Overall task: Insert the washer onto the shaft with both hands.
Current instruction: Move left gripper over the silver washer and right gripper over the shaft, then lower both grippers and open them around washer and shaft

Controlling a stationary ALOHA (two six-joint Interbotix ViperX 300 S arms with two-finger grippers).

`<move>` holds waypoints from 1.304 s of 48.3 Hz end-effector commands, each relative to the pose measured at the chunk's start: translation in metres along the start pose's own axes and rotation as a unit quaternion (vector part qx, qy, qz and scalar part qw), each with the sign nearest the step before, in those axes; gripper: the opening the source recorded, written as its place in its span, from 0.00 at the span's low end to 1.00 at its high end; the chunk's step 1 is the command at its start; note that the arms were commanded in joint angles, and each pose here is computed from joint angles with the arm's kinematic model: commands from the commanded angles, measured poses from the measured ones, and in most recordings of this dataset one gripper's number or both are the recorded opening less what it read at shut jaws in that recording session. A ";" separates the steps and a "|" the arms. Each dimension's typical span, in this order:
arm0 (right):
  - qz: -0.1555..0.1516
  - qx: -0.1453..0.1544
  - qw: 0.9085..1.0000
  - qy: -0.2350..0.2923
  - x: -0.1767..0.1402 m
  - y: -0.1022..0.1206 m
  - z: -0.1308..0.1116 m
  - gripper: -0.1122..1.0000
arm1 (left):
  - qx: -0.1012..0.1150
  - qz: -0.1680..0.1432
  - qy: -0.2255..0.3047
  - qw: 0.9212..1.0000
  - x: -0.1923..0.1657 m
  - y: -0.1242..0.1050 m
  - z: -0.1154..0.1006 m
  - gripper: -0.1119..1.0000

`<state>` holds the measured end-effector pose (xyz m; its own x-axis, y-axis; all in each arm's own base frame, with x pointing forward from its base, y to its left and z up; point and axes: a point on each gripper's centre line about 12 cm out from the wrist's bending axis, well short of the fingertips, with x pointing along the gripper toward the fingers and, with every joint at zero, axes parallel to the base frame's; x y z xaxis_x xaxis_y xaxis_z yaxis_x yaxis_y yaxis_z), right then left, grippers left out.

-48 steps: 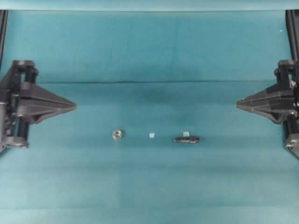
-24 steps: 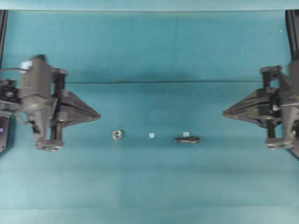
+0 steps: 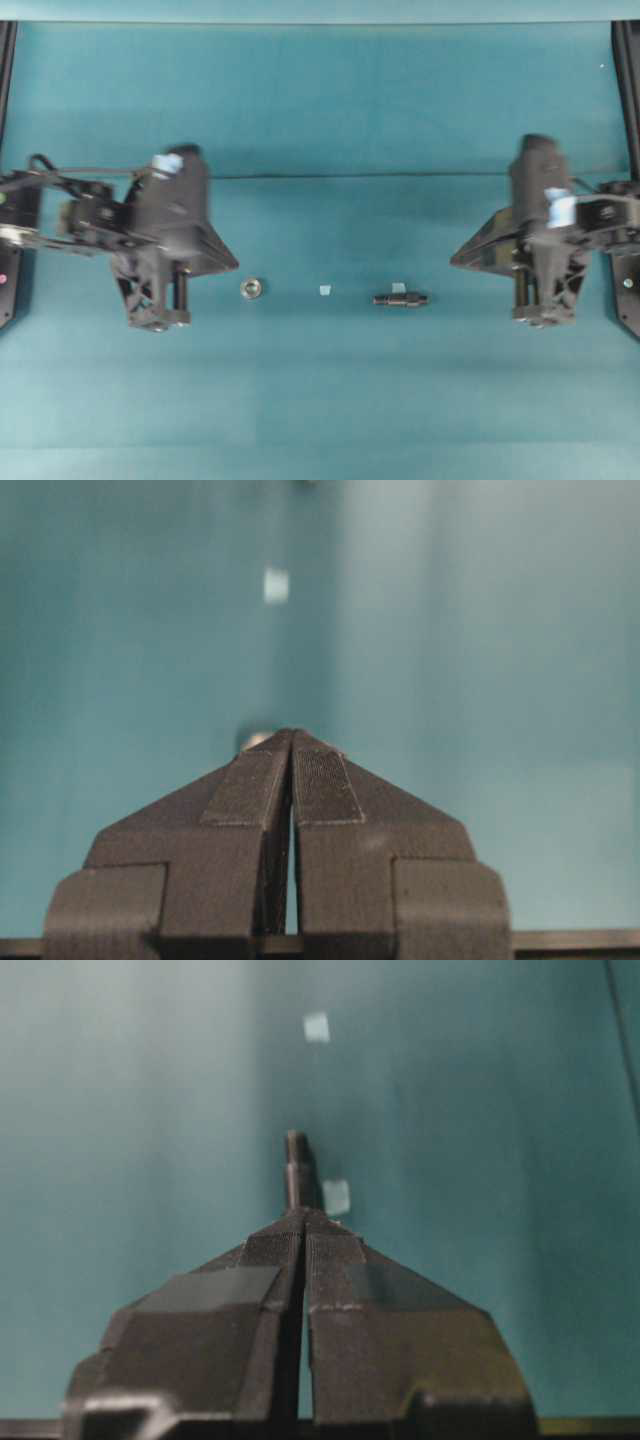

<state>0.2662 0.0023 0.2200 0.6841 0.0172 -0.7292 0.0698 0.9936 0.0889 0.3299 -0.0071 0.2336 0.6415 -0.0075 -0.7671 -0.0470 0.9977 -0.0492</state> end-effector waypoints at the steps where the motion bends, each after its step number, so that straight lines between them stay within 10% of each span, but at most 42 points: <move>1: -0.001 -0.004 1.000 0.005 0.003 0.001 0.012 0.02 | 0.005 0.001 0.001 1.000 0.001 -0.001 0.012 0.11; 30: -0.001 -0.080 0.987 0.141 0.053 0.010 0.016 0.02 | 0.006 0.007 0.075 0.997 0.053 -0.003 0.006 0.11; 63: 0.000 -0.083 0.981 0.174 0.076 0.012 0.004 0.04 | 0.006 0.011 0.104 0.994 0.066 0.001 -0.009 0.12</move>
<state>0.3169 0.0137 0.1632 0.3707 0.0238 -0.9284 -0.0630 0.9980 0.0005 0.3643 -0.0076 0.1741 0.4567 0.0005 -0.8896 -0.0521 0.9983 -0.0262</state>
